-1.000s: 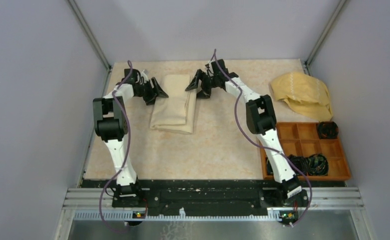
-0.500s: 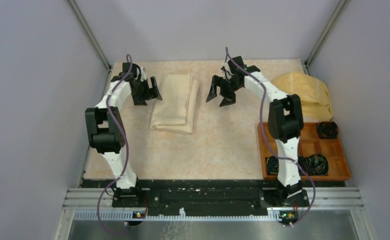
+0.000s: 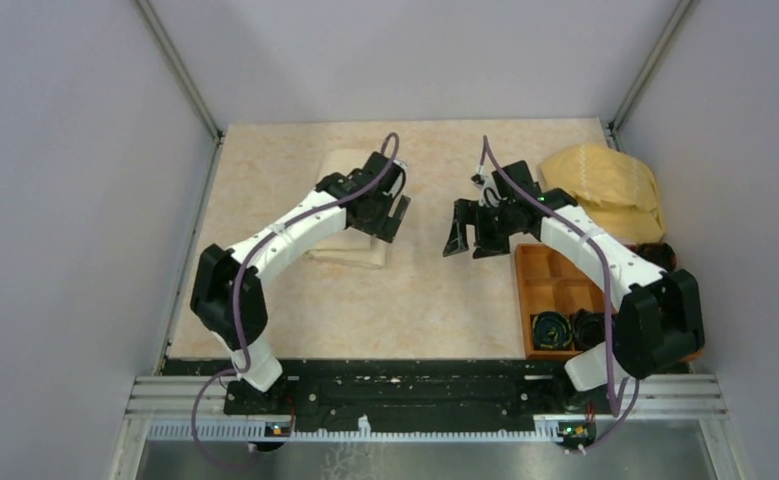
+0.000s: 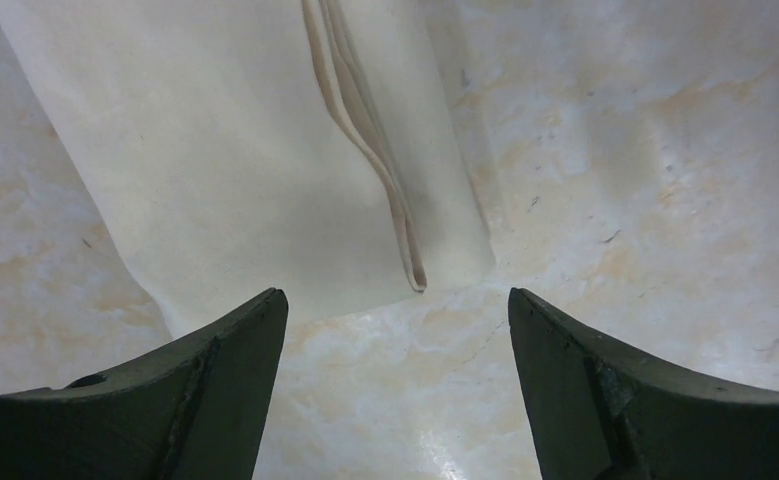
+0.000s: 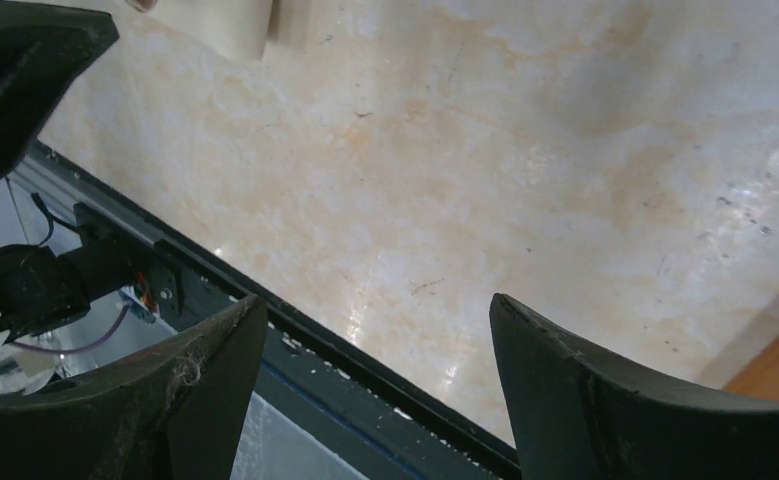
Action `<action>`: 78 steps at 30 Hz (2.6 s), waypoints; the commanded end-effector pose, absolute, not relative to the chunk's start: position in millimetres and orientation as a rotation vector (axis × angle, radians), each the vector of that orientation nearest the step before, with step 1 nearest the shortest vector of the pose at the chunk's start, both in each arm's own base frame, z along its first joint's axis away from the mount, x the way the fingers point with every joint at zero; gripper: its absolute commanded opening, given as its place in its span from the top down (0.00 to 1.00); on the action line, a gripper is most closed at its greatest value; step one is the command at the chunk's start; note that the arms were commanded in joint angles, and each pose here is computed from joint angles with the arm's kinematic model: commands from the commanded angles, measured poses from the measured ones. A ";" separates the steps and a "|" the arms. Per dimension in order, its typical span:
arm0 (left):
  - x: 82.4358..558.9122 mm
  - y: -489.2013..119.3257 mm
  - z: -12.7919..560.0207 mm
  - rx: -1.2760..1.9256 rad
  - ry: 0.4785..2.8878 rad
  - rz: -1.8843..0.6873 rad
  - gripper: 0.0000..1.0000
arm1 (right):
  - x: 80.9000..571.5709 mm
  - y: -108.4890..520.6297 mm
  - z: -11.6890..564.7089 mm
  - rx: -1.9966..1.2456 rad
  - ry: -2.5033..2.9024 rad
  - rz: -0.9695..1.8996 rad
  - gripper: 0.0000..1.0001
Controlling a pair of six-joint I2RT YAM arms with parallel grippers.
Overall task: Open and lay out the surgical kit
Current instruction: Move the surgical kit at the center of the board, then open the surgical kit at the center of the board.
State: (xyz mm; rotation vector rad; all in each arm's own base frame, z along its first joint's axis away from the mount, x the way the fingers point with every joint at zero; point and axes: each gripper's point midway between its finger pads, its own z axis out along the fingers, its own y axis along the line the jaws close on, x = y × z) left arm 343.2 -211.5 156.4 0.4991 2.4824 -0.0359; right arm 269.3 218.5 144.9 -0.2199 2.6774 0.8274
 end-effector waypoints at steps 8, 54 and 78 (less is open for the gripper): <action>340.3 -212.6 104.8 0.675 2.548 0.351 0.20 | 262.9 168.1 190.9 -0.124 2.427 0.741 0.16; 433.1 -223.8 111.8 0.596 2.453 0.363 0.26 | 260.1 165.1 179.4 -0.107 2.438 0.768 0.16; 423.4 -172.1 154.7 0.475 2.409 0.510 0.85 | 257.2 164.6 180.5 -0.092 2.423 0.777 0.16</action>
